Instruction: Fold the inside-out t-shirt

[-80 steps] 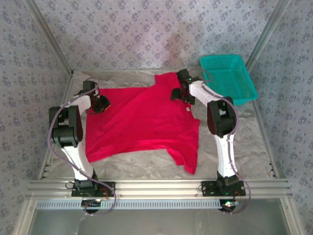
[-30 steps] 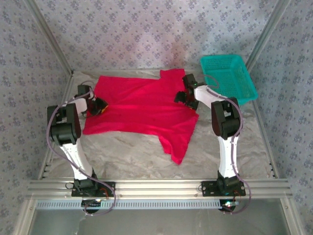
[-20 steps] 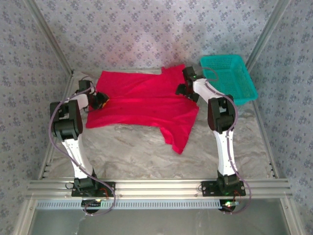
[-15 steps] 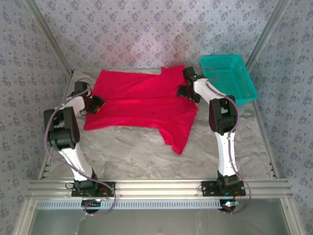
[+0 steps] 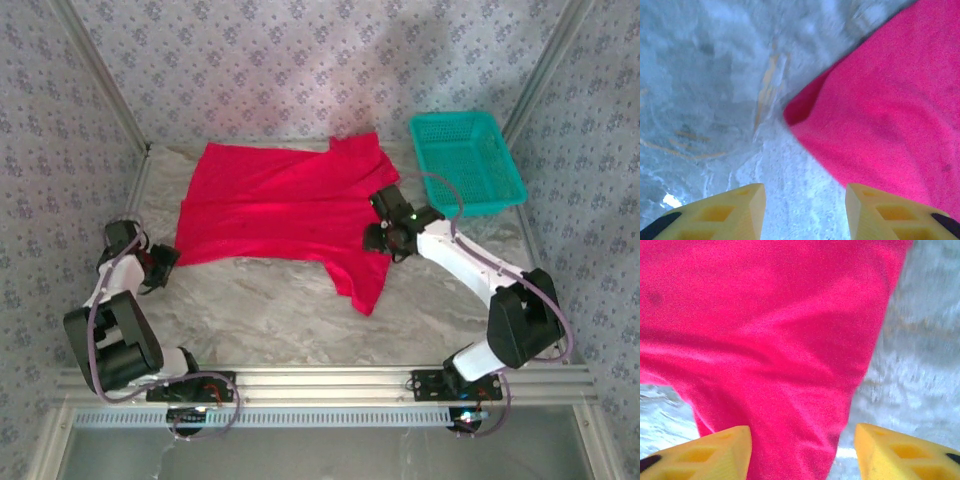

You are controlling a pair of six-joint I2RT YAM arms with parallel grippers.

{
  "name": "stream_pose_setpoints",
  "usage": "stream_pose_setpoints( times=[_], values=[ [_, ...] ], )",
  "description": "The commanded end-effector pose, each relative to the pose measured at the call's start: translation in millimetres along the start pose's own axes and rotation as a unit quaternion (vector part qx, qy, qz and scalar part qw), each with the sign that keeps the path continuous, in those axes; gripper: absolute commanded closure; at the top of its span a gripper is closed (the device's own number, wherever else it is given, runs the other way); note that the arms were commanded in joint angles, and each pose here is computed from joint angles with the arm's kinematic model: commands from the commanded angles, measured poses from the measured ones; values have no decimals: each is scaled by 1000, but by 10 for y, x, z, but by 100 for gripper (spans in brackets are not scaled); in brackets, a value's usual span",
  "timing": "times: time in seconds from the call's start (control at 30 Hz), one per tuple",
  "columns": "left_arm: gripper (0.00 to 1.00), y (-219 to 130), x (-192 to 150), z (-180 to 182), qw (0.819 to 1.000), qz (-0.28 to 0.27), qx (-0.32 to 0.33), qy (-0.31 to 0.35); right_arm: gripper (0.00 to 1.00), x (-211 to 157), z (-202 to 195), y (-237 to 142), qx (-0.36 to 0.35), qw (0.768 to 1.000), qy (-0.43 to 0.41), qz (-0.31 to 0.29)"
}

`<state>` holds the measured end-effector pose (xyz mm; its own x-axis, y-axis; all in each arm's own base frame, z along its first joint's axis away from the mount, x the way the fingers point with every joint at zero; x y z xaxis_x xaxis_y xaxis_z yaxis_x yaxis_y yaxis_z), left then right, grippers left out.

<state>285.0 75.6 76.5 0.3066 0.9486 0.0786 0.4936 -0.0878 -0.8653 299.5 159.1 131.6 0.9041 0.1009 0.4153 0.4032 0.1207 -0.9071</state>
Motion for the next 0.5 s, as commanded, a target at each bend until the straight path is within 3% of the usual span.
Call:
stream_pose_setpoints(
  times=[0.0,0.23,0.47],
  values=[
    [54,74,17,-158,999,13,-50,-10,49,-253,92,59,21,999,18,18],
    [59,308,104,-230,998,20,-64,-22,52,-801,242,104,24,998,15,64],
    [65,597,95,-153,997,39,-51,-31,49,-1174,399,95,36,995,12,89]
  ],
)
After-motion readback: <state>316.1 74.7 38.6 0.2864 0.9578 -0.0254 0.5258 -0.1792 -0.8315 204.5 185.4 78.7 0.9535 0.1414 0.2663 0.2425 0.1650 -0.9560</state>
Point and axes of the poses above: each hand's point on the last joint's axis, 136 mm out from that joint toward the fingers, its own y axis out along the fingers, its own z axis along the line the jaws close on, x = y × z, the point moved 2 cm from there along -y, back along the fingers, and after that the axes turned 11 degrees about -y, right-handed, at the moved point
